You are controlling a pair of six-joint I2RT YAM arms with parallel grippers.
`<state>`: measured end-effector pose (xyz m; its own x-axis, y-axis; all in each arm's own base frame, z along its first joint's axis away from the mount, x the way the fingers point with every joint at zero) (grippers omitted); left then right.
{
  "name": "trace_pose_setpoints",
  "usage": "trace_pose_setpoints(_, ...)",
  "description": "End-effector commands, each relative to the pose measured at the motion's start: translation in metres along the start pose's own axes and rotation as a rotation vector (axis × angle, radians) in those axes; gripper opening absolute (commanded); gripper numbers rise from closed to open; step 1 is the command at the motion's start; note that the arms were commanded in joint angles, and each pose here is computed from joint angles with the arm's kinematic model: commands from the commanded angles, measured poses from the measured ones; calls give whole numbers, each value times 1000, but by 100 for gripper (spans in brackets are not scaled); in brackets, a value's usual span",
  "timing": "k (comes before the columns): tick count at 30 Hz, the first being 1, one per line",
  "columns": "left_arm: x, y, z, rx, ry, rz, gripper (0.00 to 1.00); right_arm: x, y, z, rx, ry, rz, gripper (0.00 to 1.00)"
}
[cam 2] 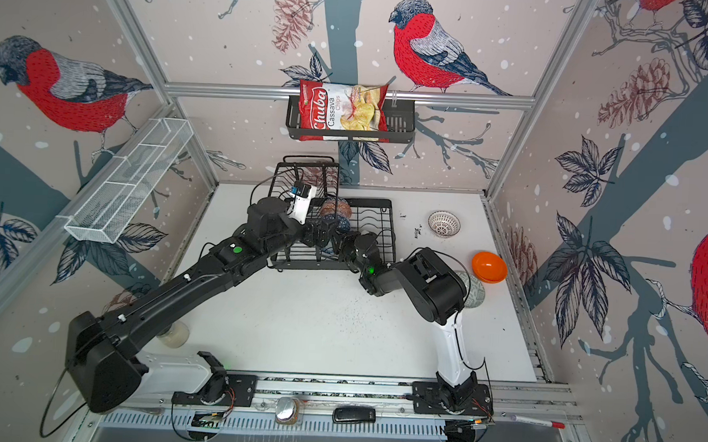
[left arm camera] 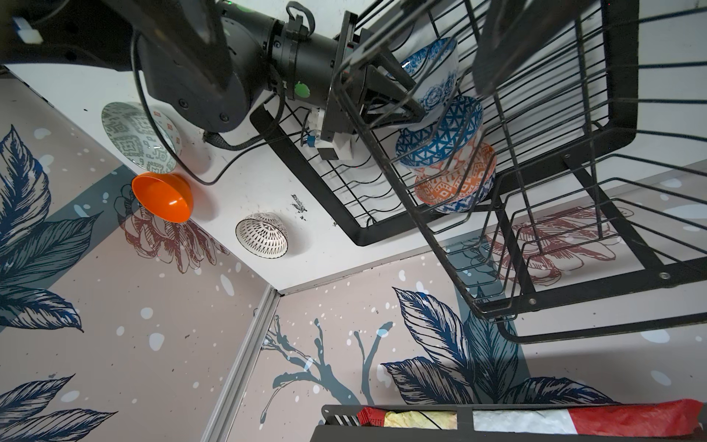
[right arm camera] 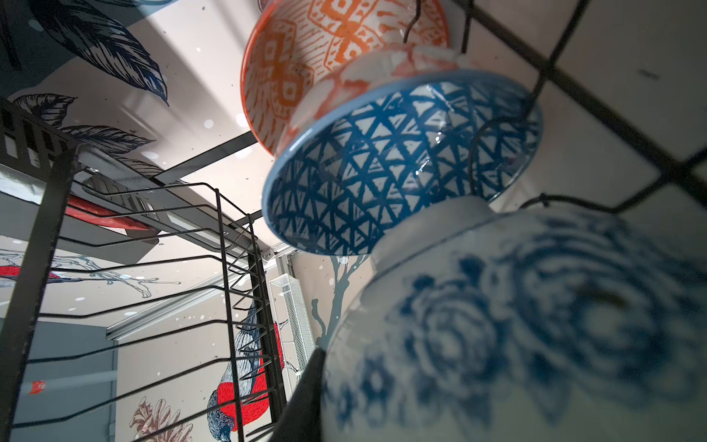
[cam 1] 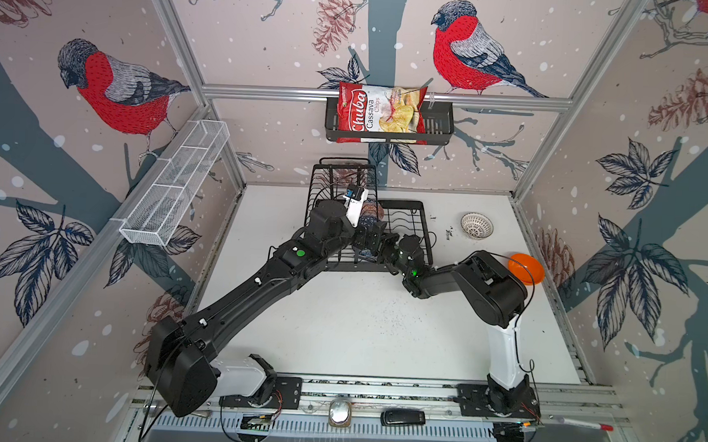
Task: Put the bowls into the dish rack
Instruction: 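Hold the blue floral bowl upright against the blue triangle-pattern bowl with the right gripper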
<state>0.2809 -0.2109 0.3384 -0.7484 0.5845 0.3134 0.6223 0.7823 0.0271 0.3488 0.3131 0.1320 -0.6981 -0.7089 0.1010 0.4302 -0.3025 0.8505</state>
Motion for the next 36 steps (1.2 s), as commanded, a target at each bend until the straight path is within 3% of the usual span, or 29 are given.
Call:
trace_pose_setpoints(1,0,-1,-2,-9,-12,0,98,1,-7,-1,-3,3,58,26)
trace_pose_setpoints(9,0,-1,-2,-12,-13,-1,98,0,-1,1,15,9,53,29)
trace_pose_setpoints(26,-1,-1,-1,-13,-8,-5,98,4,12,2,65,-6,52,45)
trace_pose_setpoints(36,-1,-1,-1,-13,-6,-5,98,5,13,0,62,-5,53,47)
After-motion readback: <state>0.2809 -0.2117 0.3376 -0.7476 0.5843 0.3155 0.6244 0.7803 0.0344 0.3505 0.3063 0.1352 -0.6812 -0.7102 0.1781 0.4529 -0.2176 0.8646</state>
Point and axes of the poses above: each gripper's point midway between its finger pads, its own x axis back along the fingers, its own y axis along the line the jaws close on, z = x × y, the point moved 9 cm from there along x, back along the fingers, and after that the axes turned 11 degrees about -x, right-handed, at the moved point
